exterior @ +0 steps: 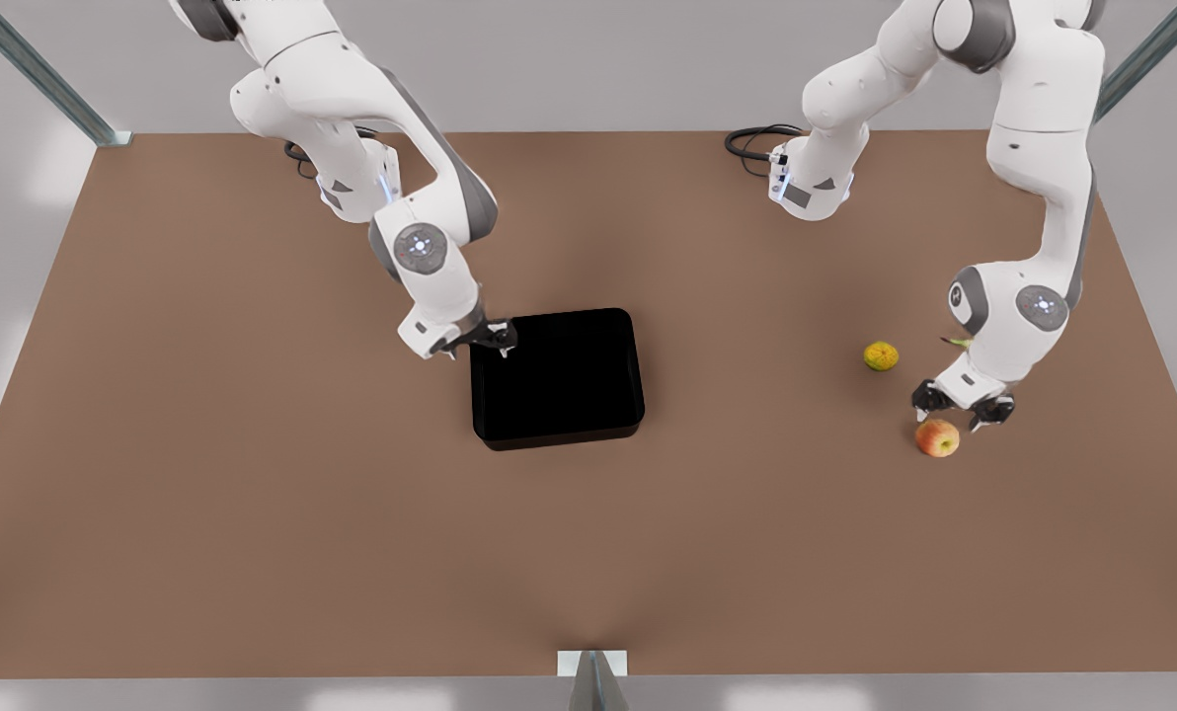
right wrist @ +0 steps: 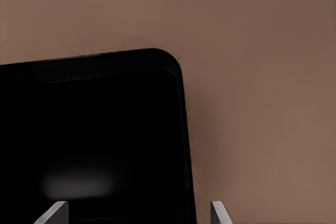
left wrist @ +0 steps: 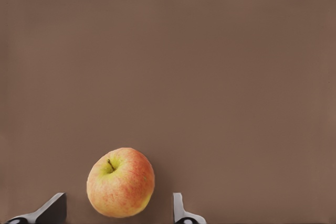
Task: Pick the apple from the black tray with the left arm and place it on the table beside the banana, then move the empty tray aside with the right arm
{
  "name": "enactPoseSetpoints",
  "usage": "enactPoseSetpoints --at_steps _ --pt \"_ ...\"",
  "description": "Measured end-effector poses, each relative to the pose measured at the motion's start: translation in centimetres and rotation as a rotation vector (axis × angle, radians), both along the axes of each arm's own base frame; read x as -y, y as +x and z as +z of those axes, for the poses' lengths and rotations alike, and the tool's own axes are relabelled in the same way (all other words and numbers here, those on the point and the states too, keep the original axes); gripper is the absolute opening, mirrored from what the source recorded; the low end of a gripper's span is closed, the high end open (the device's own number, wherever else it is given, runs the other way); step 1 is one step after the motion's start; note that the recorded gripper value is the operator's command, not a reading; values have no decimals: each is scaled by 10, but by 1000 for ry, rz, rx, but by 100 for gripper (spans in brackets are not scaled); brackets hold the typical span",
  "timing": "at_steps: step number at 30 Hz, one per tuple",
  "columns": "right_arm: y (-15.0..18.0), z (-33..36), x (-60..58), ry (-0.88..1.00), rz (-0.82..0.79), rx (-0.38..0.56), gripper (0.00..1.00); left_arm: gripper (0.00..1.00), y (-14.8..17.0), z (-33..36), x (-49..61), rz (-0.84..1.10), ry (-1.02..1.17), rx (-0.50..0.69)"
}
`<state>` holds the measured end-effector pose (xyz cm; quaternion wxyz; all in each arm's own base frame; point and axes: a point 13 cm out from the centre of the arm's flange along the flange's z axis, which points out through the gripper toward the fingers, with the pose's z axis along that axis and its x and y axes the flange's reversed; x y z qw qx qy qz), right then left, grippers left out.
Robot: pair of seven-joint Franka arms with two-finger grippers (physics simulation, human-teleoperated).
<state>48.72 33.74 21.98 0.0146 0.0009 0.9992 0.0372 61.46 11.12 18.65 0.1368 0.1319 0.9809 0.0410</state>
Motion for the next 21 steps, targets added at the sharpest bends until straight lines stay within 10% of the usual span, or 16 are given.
enactPoseSetpoints --at_steps 2,4,14,21 --pt "0 -19 2 2 -25 8 100 100 89 190 68 -10 -76 155" --pt "4 -35 1 7 -45 19 100 100 107 288 116 -48 -133 172" --pt "24 -86 16 14 -107 54 100 100 62 177 140 68 -55 -237" --pt "21 -121 19 -3 -88 43 99 100 30 160 124 154 -80 -274"
